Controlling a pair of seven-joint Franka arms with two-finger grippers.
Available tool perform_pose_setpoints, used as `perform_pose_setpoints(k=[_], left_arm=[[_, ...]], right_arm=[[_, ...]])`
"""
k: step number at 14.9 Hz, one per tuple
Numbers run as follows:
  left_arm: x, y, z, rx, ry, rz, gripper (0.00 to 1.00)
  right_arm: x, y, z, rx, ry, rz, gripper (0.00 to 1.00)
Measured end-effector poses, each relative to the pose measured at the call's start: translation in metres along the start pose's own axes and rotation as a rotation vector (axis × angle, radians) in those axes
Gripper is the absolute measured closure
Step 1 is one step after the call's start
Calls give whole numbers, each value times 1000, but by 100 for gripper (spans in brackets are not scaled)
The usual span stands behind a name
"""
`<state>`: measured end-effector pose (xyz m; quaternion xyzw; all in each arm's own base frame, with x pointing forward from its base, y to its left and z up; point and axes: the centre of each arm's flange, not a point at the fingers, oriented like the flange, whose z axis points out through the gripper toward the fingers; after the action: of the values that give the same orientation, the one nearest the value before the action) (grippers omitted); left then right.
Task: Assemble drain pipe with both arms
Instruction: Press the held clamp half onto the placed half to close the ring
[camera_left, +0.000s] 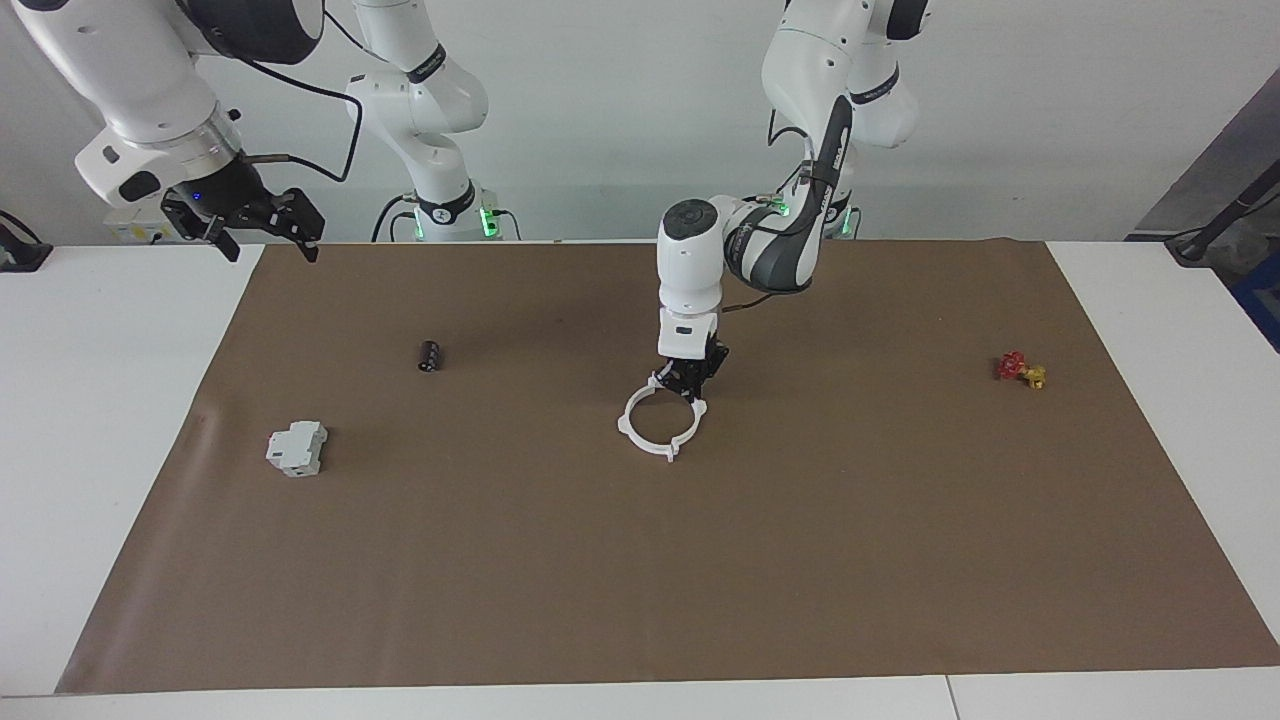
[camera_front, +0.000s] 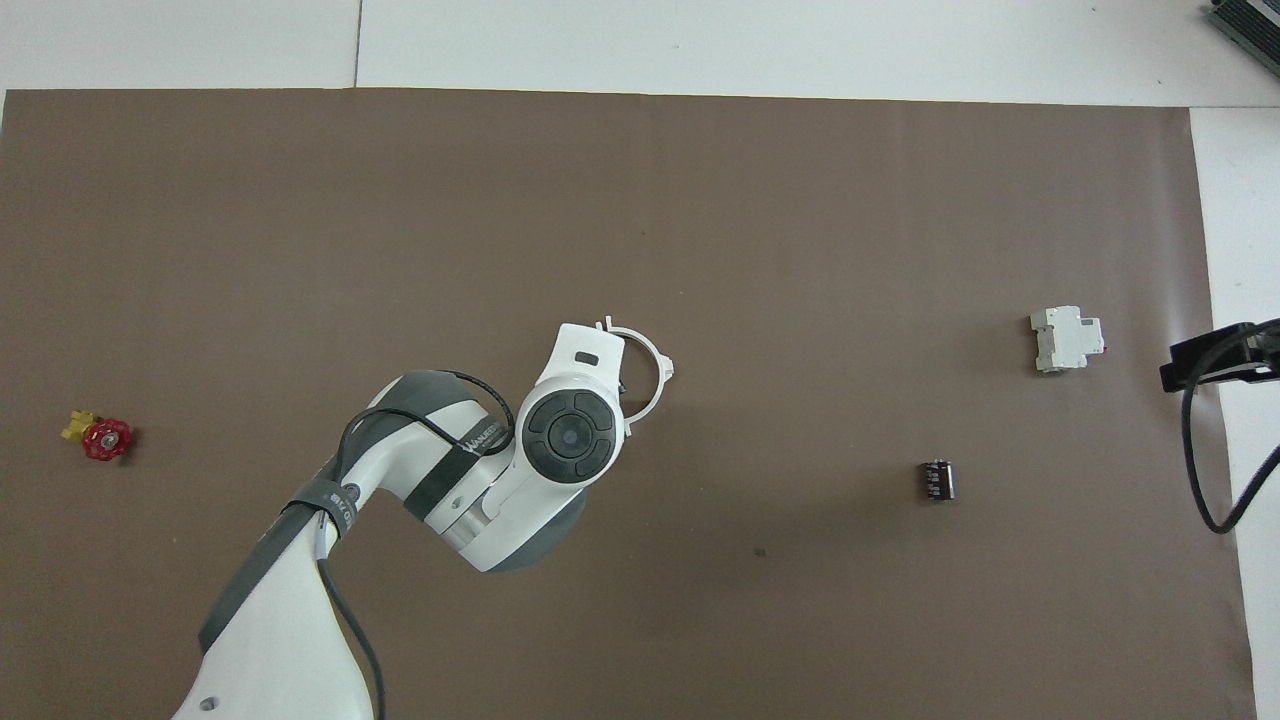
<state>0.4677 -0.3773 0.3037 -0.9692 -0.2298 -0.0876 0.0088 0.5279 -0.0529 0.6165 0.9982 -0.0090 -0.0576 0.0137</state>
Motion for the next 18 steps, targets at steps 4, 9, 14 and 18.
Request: perform_pose_setpoints(k=[4, 9, 14, 18], left_arm=[[0, 0, 0, 0, 0, -1, 92], [0, 0, 0, 0, 0, -2, 92], [6, 2, 1, -2, 4, -9, 92], [7, 4, 2, -4, 6, -11, 92]], right_arm=[[0, 0, 0, 0, 0, 0, 0], [0, 0, 0, 0, 0, 0, 0], [0, 0, 0, 0, 0, 0, 0], [0, 0, 0, 0, 0, 0, 0]])
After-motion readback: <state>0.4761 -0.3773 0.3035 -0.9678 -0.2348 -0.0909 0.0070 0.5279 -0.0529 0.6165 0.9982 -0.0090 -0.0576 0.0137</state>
